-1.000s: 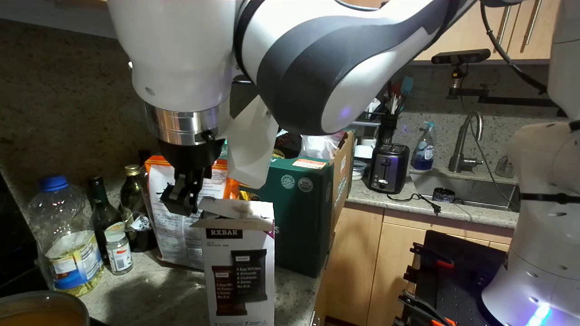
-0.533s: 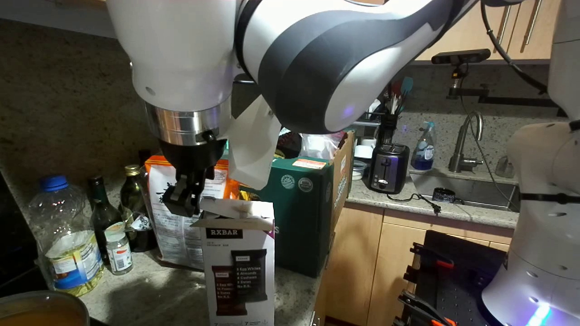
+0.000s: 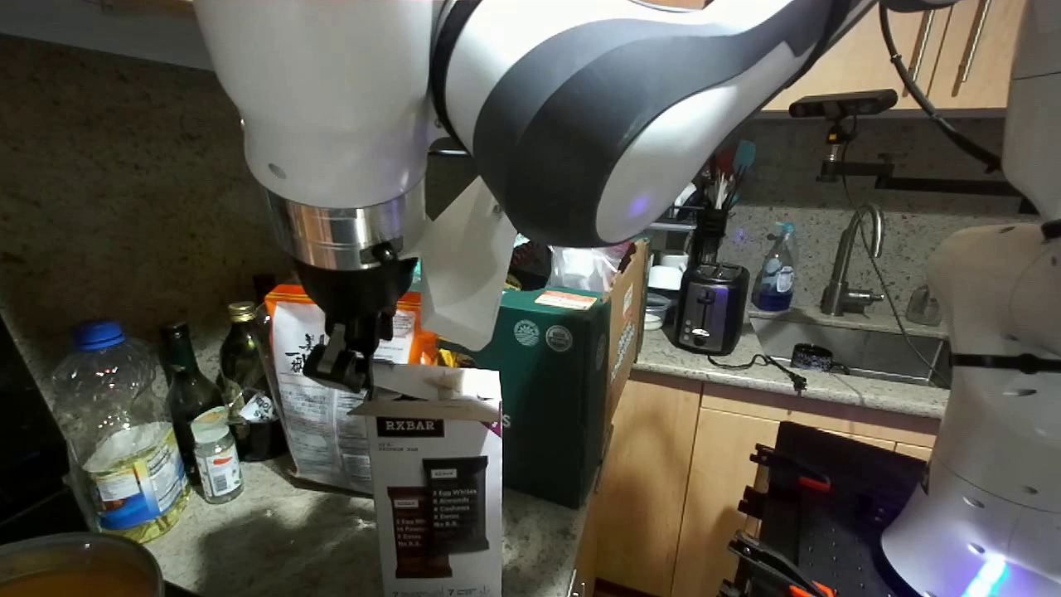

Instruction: Pick up the white box, put it on the table and open it

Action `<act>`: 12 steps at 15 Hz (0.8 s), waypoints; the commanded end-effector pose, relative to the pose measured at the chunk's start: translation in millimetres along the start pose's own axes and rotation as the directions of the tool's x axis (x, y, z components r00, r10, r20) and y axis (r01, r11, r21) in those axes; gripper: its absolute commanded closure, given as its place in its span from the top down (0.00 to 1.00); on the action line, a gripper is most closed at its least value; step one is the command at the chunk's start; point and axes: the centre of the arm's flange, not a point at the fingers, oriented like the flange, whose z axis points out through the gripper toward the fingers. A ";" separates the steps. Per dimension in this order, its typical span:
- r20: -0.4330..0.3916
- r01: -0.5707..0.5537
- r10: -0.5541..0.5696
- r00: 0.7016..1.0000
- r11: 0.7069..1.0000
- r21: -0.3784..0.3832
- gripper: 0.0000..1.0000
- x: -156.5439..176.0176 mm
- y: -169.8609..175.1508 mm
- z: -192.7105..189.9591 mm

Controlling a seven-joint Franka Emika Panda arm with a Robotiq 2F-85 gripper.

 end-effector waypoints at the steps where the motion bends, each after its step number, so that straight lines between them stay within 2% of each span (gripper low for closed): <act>1: 0.023 -0.034 0.034 0.999 0.999 -0.016 0.21 -11.6 3.1 -7.2; 3: 0.027 -0.034 0.035 0.999 0.999 -0.018 0.05 -13.4 0.4 -9.1; 5: 0.033 -0.036 0.037 0.999 0.999 -0.020 0.00 -14.9 -2.5 -10.5; 6: 0.036 -0.039 0.040 0.999 0.999 -0.019 0.02 -15.6 -4.4 -10.9; 7: 0.039 -0.039 0.039 0.998 0.999 -0.017 0.24 -16.2 -7.0 -11.2; 9: 0.047 -0.046 0.046 0.998 0.999 -0.011 0.29 -16.9 -8.7 -9.8; 12: 0.060 -0.049 0.049 0.997 0.999 -0.004 0.51 -18.4 -10.0 -9.8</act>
